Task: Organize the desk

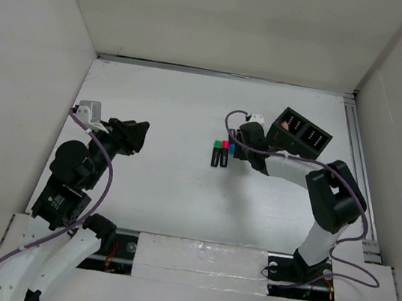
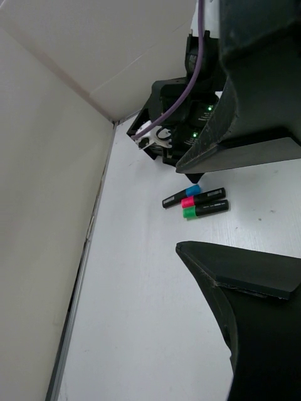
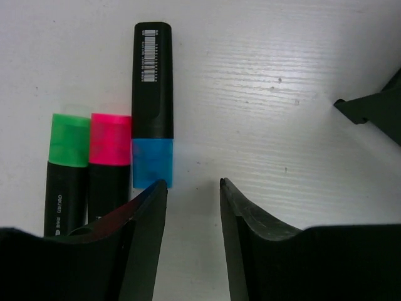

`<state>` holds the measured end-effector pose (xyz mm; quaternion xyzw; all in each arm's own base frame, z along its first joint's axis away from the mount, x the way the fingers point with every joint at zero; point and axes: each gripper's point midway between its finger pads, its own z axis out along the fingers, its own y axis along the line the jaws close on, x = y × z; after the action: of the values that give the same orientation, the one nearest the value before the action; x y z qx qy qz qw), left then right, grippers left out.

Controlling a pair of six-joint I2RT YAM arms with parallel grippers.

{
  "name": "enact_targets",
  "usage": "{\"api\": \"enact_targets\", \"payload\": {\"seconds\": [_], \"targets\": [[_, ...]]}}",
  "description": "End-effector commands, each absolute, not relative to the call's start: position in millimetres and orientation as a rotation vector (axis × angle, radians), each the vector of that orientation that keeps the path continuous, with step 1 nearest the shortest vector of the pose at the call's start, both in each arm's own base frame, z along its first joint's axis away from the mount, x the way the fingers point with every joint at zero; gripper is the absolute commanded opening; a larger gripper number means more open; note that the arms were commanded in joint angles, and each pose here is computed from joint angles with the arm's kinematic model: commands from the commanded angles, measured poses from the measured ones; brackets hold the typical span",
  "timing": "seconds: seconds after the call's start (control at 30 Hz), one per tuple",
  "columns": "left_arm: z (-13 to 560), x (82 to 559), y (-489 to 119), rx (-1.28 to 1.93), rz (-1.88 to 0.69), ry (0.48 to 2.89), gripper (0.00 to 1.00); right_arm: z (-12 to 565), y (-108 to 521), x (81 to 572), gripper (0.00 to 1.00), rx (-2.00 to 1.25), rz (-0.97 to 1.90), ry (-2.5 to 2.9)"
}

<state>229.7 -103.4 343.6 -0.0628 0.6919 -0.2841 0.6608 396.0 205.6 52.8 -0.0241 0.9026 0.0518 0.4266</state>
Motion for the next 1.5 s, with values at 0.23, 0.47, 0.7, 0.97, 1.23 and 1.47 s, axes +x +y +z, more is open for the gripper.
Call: {"api": "enact_targets", "payload": {"seconds": [0.23,0.47,0.7,0.97,1.23,1.47], "targets": [[351,232,-103,-0.135,-0.639,1.531,0.44,53,241,403,0.52,-0.151,0.203,2.259],[350,233,-104,-0.133,-0.643,1.536,0.44,64,254,415,0.52,-0.158,0.216,2.232],[350,232,-102,-0.137,-0.635,1.534,0.44,57,248,452,0.51,-0.097,0.145,2.228],[354,231,-100,-0.138,-0.630,1.522,0.44,44,237,448,0.49,-0.064,0.102,2.265],[353,230,-100,-0.137,-0.631,1.522,0.44,37,243,443,0.22,-0.082,0.118,2.299],[353,230,-102,-0.130,-0.642,1.522,0.44,163,238,438,0.16,0.032,0.262,2.004]]}}
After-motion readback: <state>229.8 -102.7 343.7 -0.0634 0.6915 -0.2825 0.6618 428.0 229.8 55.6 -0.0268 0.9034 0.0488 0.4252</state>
